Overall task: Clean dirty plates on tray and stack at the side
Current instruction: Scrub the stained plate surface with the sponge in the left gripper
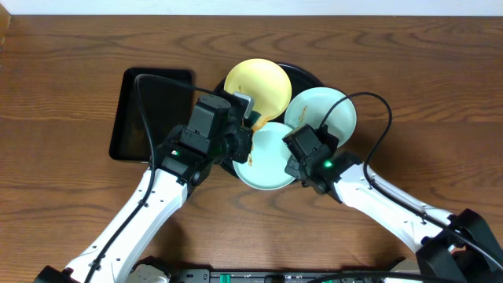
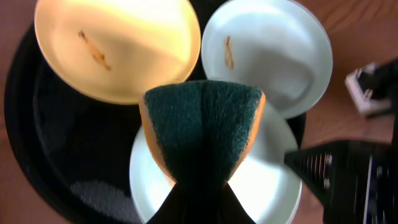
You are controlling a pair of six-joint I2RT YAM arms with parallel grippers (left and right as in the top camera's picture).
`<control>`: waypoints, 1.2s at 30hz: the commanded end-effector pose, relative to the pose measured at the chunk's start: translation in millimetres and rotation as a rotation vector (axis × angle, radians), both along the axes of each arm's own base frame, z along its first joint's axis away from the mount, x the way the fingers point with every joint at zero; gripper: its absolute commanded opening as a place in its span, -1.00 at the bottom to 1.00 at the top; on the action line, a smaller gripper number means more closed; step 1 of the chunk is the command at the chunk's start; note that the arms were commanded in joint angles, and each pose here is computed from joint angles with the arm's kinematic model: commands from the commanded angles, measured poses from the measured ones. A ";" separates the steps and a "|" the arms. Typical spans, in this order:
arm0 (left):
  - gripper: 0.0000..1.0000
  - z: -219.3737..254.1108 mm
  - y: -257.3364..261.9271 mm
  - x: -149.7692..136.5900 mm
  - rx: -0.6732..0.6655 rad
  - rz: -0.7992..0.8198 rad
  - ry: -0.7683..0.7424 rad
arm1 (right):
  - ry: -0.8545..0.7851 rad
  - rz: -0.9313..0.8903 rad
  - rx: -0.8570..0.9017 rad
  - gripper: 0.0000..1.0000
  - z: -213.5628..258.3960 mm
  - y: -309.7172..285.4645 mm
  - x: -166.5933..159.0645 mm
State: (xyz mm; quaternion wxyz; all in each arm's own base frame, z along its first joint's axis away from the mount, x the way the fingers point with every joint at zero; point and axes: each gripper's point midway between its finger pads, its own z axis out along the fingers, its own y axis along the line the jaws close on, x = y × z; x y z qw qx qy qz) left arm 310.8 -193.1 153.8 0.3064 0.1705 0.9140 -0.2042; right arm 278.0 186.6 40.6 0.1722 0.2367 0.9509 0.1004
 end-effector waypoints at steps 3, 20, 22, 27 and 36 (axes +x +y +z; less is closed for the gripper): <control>-0.85 -12.9 4.9 -8.6 0.030 0.006 0.052 | -0.034 -0.040 -0.058 -0.97 -3.6 -9.4 7.0; -0.85 -68.0 -25.1 -22.8 0.026 -0.084 0.023 | -0.036 -0.030 -0.065 -0.97 -8.0 -7.3 8.6; -0.85 -75.5 -24.8 -23.2 0.037 -0.084 0.042 | -0.037 -0.023 -0.068 -0.97 -8.0 -7.2 8.6; -0.85 -92.9 -27.0 -20.2 0.053 -0.085 0.069 | -0.037 -0.023 -0.068 -0.97 -7.9 -7.3 8.7; -0.85 -117.0 -28.6 -18.0 0.075 -0.086 0.109 | -0.038 -0.023 -0.068 -0.97 -7.8 -7.2 8.9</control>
